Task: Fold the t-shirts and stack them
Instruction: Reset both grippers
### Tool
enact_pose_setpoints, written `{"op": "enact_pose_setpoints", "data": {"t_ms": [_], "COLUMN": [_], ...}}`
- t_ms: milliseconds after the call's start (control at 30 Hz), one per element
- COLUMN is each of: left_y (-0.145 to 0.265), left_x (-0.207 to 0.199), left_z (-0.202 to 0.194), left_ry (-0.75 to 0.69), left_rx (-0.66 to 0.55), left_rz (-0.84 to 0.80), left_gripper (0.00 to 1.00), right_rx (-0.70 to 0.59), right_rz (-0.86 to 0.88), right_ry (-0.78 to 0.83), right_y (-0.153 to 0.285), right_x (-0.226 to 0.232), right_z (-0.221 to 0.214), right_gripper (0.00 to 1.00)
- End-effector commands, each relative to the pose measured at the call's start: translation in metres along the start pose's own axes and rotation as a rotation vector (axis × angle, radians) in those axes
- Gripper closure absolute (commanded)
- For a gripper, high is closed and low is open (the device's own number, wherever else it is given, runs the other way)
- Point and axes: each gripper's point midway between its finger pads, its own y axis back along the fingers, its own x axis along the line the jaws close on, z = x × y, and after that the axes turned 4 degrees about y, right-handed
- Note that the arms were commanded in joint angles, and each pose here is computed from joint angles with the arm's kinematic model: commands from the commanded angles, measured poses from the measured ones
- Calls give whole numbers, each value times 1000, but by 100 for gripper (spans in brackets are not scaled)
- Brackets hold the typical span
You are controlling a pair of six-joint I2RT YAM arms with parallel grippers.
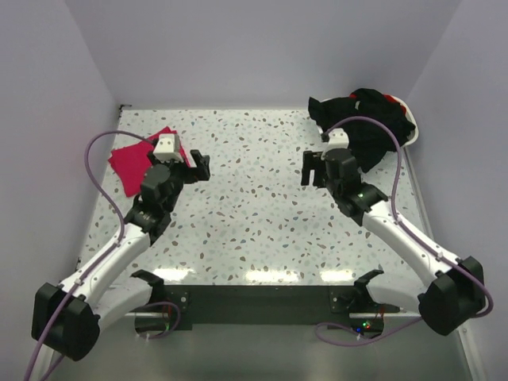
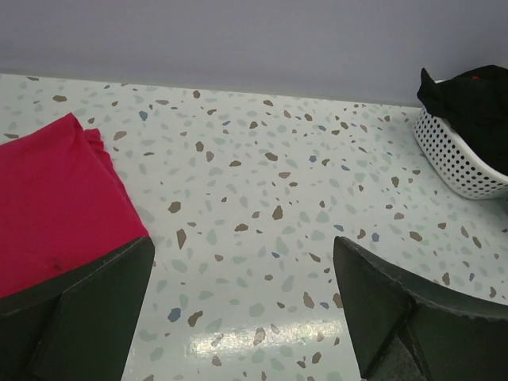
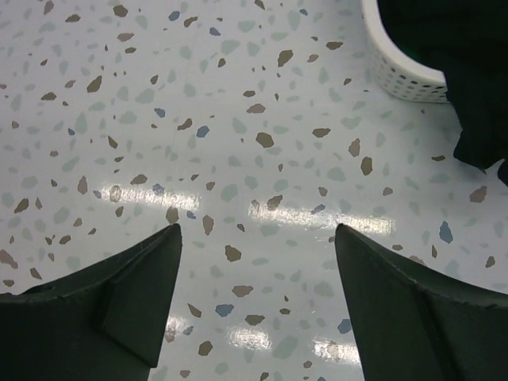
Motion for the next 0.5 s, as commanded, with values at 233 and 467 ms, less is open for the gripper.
{"op": "enact_pose_setpoints", "data": {"t_ms": [233, 467], "left_y": [17, 17], "left_x": [-19, -20], "left_z": [37, 37], "left_ry": [97, 115], "left_rx": [-157, -147], "left_rz": [-103, -108], "left_gripper": [0, 0], "right_rx": [-146, -145], "right_rz": [-144, -175], "right_ry": [-47, -48], "right_y": [20, 22], "right_x": [-31, -36], "right_z": [25, 24], "right_gripper": [17, 17]}}
